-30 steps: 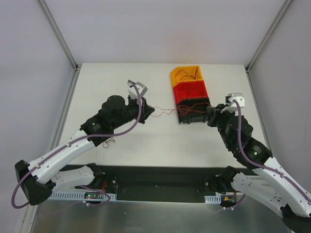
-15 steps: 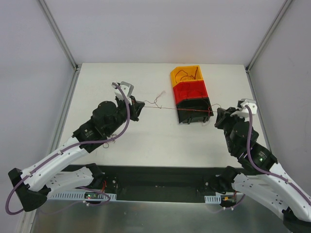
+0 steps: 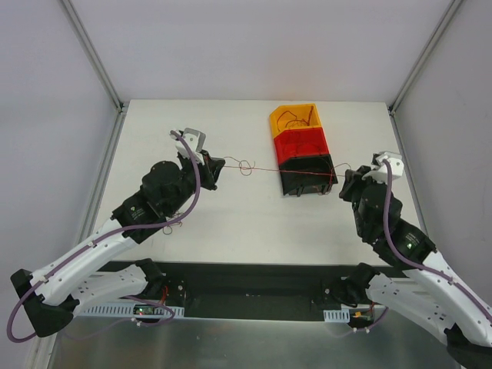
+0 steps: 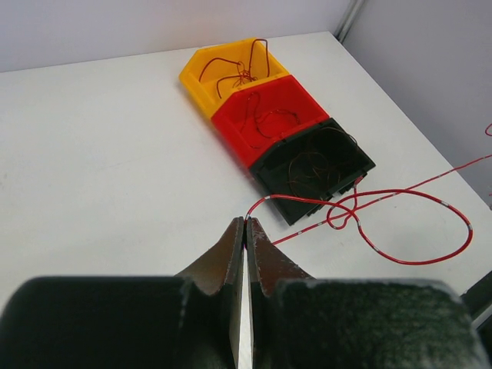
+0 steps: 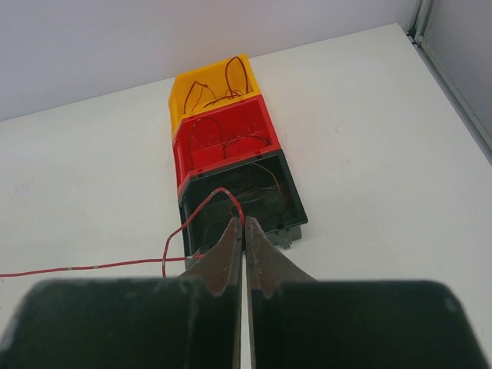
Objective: Untangle the cables
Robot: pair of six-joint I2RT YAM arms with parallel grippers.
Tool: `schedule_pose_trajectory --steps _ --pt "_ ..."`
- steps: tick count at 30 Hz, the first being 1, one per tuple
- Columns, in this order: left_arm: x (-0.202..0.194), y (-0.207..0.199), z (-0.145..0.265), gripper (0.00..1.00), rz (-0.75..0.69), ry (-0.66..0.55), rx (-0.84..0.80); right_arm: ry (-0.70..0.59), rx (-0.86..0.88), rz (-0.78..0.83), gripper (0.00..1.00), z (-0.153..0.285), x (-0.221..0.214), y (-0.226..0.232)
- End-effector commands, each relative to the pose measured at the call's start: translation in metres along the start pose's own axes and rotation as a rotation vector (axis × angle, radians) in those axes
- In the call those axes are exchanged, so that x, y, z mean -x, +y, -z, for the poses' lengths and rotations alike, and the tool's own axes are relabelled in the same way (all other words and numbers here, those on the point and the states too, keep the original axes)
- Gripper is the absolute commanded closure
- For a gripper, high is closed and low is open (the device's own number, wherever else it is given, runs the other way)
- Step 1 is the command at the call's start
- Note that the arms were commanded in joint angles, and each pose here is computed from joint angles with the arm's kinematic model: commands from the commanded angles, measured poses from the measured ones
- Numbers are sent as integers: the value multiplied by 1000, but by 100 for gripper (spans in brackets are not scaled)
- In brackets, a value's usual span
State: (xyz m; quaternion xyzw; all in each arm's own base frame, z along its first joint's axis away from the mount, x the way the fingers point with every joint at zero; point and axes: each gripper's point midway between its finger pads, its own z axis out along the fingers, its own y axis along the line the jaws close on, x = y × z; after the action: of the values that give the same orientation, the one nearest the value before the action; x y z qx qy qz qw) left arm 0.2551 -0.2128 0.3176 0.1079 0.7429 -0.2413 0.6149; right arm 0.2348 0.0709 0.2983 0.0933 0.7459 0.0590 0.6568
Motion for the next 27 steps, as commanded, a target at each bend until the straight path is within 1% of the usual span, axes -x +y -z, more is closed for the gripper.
schedule_pose_trajectory --steps 1,2,3,4,6,7,8,10,11,13,15,16,20,27 --pt "9 22 2 100 -39 -27 94 9 -211 75 100 -4 20 -35" --pt "8 15 0 100 -49 -14 56 33 -184 70 99 -9 18 -28" --pt "5 -1 -1 96 -63 9 -33 57 -149 60 99 -13 17 -20" --pt "3 -12 -1 90 -72 25 -94 86 -124 62 100 -20 15 -13" --pt "-2 -43 1 78 -74 57 -267 138 -54 70 99 -32 15 5" --pt "-6 -54 3 69 -71 75 -330 145 -49 71 100 -37 18 8" --pt "-8 -61 3 56 -67 87 -365 153 -32 71 100 -42 22 15" --pt "-12 -60 0 36 -61 104 -356 141 -23 56 100 -51 37 21" --pt "-12 -56 -1 29 -63 103 -335 133 -22 46 99 -55 44 23" --pt "-10 -47 -1 20 -71 91 -289 110 -28 29 99 -64 59 24" --pt "-6 -43 2 16 -77 72 -273 97 -39 15 100 -76 69 26" --pt "-2 -37 3 16 -81 55 -241 88 -50 14 100 -82 75 24" --pt "5 -31 8 14 -83 25 -209 65 -80 0 100 -104 91 21" --pt "5 -33 9 13 -71 26 -223 -14 -68 -22 100 -140 130 27"
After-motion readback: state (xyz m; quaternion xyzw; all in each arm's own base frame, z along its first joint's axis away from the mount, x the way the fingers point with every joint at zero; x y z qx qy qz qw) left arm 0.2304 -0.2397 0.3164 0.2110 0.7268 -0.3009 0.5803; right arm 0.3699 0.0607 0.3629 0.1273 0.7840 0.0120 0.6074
